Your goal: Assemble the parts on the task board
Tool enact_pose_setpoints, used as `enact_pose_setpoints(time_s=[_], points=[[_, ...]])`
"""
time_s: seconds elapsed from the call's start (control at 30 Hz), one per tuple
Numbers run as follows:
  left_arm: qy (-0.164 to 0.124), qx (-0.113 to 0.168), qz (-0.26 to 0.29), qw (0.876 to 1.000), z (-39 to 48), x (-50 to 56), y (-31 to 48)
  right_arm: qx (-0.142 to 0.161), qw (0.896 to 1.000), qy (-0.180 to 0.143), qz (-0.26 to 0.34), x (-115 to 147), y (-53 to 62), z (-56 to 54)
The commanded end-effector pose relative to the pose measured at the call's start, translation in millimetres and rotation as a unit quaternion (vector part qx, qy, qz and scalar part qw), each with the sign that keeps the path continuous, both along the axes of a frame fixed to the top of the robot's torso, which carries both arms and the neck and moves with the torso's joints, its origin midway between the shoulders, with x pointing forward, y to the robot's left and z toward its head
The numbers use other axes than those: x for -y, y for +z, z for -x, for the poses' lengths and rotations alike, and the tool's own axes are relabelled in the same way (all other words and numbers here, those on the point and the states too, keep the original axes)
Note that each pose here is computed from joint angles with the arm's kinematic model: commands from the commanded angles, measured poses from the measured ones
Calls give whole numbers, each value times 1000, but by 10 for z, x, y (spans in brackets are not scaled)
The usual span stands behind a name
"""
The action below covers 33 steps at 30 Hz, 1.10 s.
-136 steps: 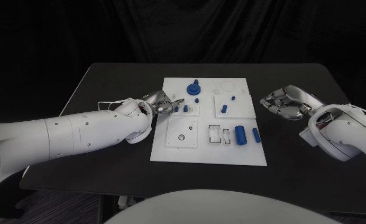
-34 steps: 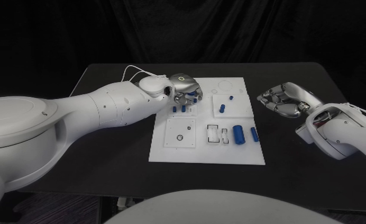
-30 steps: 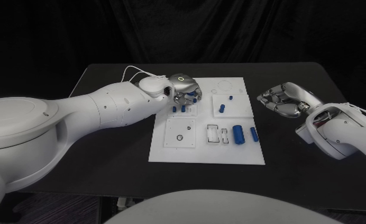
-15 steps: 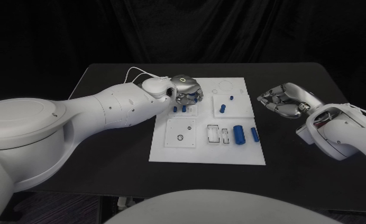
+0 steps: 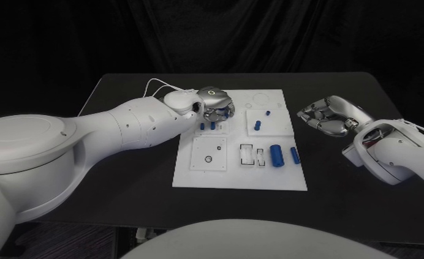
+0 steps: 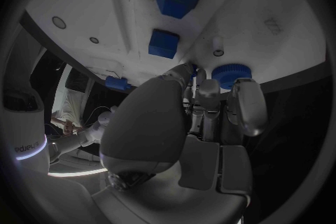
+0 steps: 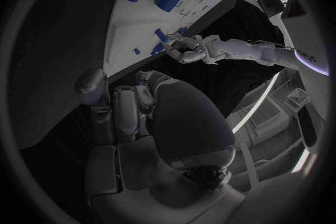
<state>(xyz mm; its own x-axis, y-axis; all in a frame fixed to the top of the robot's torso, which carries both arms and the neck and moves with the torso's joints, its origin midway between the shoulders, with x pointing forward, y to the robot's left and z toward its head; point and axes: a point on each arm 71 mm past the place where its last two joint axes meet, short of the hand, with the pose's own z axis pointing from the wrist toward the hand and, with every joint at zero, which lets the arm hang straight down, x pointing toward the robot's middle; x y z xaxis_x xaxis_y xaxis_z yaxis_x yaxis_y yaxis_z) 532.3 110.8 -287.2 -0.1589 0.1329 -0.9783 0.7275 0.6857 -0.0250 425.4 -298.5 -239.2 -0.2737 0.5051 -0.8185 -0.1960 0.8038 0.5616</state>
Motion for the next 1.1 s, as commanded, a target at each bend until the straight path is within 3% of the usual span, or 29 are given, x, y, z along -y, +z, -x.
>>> enact_pose_setpoints(time_s=[0.03,0.53,0.7,0.87,1.1], points=[[-10,8,8,1000,22,5,4,-7,1000,-4,3,7,-15,4],[-17,48,45,998,95,-108,90,-9,1000,-4,4,13,-21,1],[-24,74,69,995,150,-190,262,-11,1000,-5,6,19,-29,-7],[-20,77,74,994,194,-286,430,-13,1000,-4,7,15,-42,-12],[-8,58,63,996,265,-439,484,-16,1000,-3,7,3,-59,-12]])
